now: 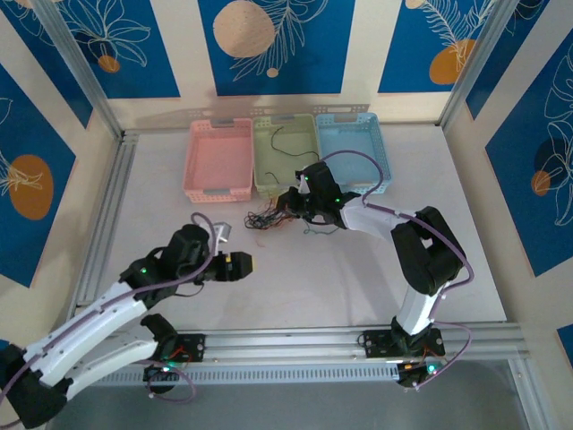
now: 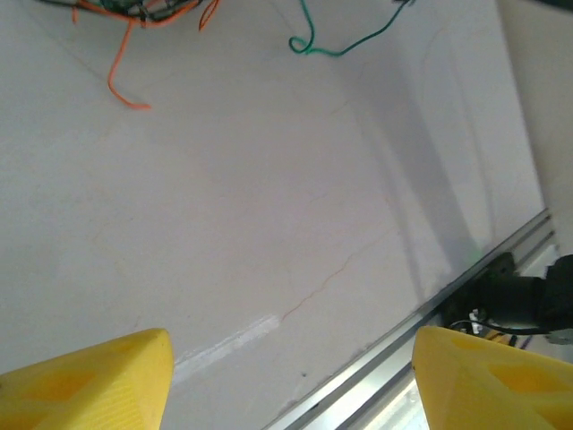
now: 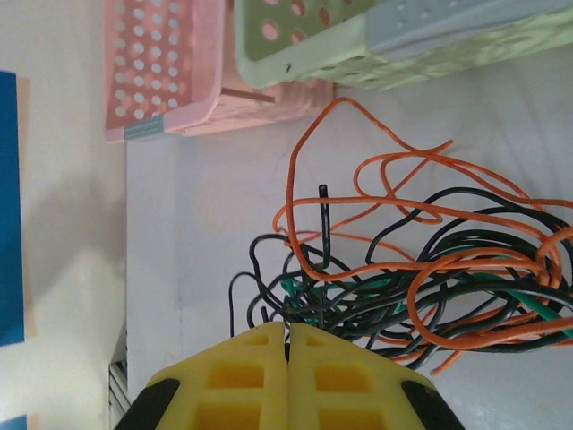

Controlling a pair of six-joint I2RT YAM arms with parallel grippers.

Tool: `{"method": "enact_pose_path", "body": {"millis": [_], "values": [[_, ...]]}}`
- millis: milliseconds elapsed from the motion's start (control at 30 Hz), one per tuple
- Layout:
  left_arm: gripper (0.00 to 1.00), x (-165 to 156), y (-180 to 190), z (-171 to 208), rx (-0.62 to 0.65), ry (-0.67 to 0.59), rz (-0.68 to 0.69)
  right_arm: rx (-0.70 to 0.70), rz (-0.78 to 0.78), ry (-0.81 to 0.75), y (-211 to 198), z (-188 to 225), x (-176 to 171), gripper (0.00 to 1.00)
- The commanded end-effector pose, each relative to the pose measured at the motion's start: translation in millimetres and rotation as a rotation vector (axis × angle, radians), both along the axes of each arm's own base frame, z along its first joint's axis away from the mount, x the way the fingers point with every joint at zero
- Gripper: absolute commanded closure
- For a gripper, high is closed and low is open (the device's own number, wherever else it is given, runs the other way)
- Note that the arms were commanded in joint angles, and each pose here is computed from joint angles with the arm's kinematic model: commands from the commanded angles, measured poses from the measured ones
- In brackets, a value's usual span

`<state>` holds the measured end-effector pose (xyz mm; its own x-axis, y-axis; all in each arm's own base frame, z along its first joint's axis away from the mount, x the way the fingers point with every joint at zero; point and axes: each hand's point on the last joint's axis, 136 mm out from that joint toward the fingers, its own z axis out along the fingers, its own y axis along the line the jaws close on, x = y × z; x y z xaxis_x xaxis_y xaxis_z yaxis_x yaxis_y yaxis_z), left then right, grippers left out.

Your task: Untangle the cables

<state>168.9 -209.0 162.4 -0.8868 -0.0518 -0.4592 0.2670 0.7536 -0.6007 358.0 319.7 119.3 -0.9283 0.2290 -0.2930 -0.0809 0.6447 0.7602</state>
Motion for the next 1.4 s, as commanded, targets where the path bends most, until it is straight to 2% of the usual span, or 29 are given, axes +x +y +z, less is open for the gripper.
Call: {"method": "enact_pose_path", "body": {"millis": [0,67,100,167,200,267,433,600,700,933,1233,1367], "values": [[0.29,15.1,-5.0,6.6,0.026,-0.065,0.012,0.032,0.096,-0.054,8.7,9.1,-5.9,1.00],[0.29,20.0,-6.9,6.7,0.051,-0.076,0.006,0.030,0.130,-0.063,7.9,9.7,-12.0,0.97],[0.29,21.5,-7.2,7.2,0.061,-0.083,0.003,0.023,0.143,-0.061,6.7,8.4,-14.3,0.89],[0.29,25.3,-6.6,6.4,0.089,-0.087,0.005,-0.026,0.140,-0.055,-1.5,4.5,-14.6,0.63],[0.29,26.3,-6.8,6.2,0.098,-0.085,0.003,-0.065,0.119,-0.054,-8.4,0.6,-12.1,0.57],[0.28,27.4,-8.3,6.0,0.109,-0.078,-0.004,-0.100,0.120,-0.088,-17.5,3.9,-10.9,0.54],[0.28,27.3,-5.5,7.2,0.123,-0.088,-0.005,-0.135,0.040,-0.116,-48.7,9.6,-8.6,0.50],[0.28,22.4,-6.8,16.6,0.092,-0.098,-0.024,-0.166,-0.039,0.057,-88.7,-19.0,-10.5,0.51],[0.28,21.5,-1.8,19.2,0.111,-0.109,-0.018,-0.155,0.026,0.128,-84.9,-29.2,-15.4,0.54],[0.28,18.3,4.8,19.7,0.134,-0.114,-0.019,-0.165,0.047,0.213,-82.1,-52.8,-15.2,0.54],[0.27,15.9,8.1,13.1,0.138,-0.112,-0.014,-0.089,0.139,0.254,-73.6,-68.6,-28.8,0.56],[0.28,14.5,9.4,9.7,0.141,-0.107,-0.015,-0.073,0.184,0.223,-65.1,-62.8,-34.4,0.58]]}}
